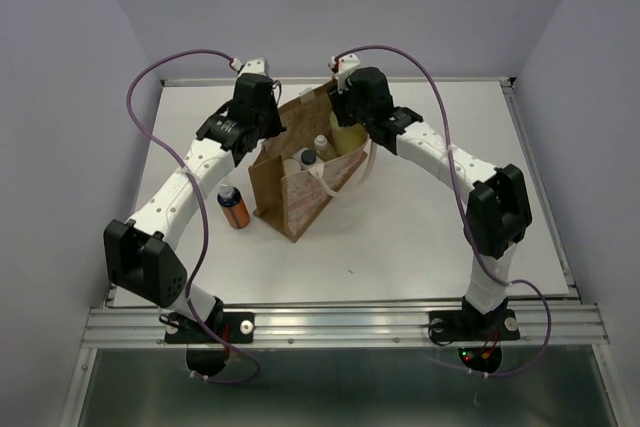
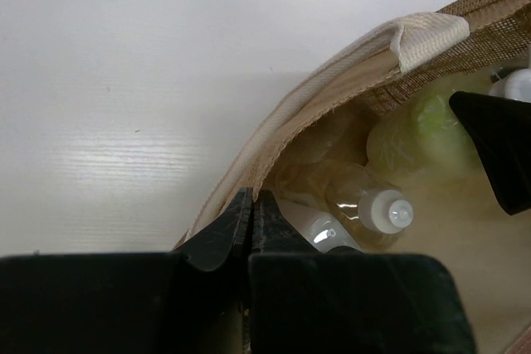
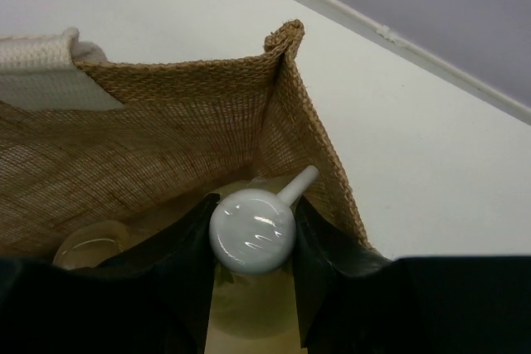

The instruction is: Place the personal care products into the canvas bag

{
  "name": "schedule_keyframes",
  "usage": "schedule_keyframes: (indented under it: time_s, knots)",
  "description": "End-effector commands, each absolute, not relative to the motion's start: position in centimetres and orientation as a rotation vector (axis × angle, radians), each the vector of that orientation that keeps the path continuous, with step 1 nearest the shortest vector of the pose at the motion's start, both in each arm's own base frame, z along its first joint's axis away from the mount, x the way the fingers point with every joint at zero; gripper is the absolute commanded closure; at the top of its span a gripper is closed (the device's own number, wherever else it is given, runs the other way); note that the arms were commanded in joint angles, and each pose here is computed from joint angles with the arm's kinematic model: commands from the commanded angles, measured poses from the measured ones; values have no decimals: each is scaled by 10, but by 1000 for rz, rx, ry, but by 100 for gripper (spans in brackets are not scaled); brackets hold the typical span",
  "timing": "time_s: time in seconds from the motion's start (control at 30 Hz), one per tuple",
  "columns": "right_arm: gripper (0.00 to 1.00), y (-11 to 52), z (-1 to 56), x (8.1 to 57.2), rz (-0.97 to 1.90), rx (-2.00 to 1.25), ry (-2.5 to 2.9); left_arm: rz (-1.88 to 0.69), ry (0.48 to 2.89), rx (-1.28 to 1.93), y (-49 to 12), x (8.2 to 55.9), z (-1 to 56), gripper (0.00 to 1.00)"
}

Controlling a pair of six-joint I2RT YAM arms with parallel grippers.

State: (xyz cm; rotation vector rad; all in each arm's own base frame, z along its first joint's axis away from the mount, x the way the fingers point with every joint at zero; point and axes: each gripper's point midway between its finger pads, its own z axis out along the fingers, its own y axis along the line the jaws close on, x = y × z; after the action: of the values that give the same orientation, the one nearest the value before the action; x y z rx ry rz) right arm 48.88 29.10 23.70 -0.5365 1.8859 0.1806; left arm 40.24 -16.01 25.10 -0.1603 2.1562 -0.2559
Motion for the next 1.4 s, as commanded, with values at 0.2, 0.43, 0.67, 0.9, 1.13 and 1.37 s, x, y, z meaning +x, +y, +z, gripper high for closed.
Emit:
schedule_keyframes:
  time_s: [0.2, 0.43, 0.67, 0.9, 1.13, 1.37]
  knots:
    - [99, 269, 277, 500, 219, -345, 1765, -244, 2097, -167, -159, 412, 274, 100]
    - [99, 282, 322, 505, 363, -238, 1599, -251, 2104, -162, -162, 415, 272, 100]
    - [99, 274, 362, 512, 339, -162, 1494, -260, 2107, -152, -165, 417, 270, 100]
    - [99, 279, 332, 521, 299, -217, 1559, -263, 2108, -146, -167, 419, 272, 100]
    - [99, 273, 262, 514, 248, -253, 1719, -265, 2098, -147, -167, 420, 277, 100]
    - [76, 270, 240, 493, 273, -288, 1828, -273, 2091, -147, -170, 424, 281, 100]
